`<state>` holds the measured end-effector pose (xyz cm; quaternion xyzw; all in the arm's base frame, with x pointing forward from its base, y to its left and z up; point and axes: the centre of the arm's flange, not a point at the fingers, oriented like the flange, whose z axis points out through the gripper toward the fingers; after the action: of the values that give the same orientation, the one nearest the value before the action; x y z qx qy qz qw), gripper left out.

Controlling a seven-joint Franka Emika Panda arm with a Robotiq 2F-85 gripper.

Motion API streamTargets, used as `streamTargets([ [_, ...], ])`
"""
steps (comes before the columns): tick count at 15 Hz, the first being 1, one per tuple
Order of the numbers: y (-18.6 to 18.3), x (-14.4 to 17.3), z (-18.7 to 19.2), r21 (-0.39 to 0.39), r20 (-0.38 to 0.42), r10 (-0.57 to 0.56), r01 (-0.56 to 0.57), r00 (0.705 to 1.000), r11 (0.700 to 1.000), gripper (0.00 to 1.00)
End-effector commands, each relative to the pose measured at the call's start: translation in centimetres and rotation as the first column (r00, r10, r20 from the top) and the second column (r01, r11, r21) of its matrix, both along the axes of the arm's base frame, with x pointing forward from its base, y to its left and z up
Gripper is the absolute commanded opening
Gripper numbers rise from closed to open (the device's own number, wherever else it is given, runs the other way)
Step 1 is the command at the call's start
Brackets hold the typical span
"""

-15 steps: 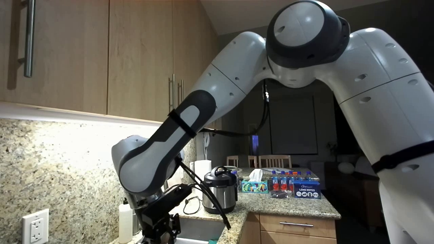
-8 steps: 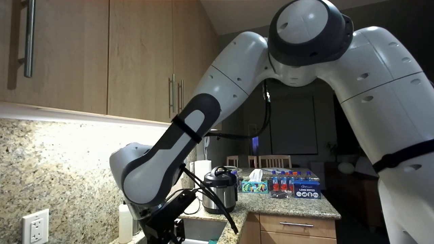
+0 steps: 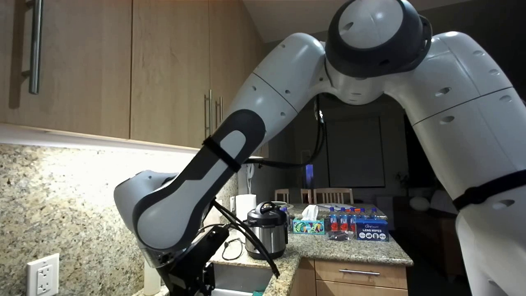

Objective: Pick up the cooking stick and stir in the pot

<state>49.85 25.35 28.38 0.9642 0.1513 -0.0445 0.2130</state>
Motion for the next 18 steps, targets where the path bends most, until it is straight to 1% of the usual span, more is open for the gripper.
streamTargets([
  [1, 2.3, 0.2, 1.2, -0.031, -0.03, 0.107, -0.108, 0.994, 0.994, 0.06],
  [4, 4.3, -1.4, 1.8, -0.021, -0.054, 0.229, -0.23, 0.972, 0.973, 0.06],
  [6, 5.7, -3.2, 2.1, -0.02, -0.061, 0.326, -0.328, 0.943, 0.945, 0.06],
  [8, 7.0, -4.8, 2.5, -0.024, -0.058, 0.397, -0.398, 0.916, 0.917, 0.06],
  [14, 10.7, -8.4, 4.6, -0.065, -0.013, 0.521, -0.521, 0.853, 0.851, 0.06],
  [16, 11.7, -8.7, 5.5, -0.067, 0.014, 0.537, -0.535, 0.844, 0.842, 0.06],
  [17, 12.0, -8.5, 5.9, -0.063, 0.047, 0.524, -0.521, 0.851, 0.851, 0.06],
  [18, 12.0, -7.8, 6.3, -0.053, 0.087, 0.485, -0.482, 0.87, 0.875, 0.06],
])
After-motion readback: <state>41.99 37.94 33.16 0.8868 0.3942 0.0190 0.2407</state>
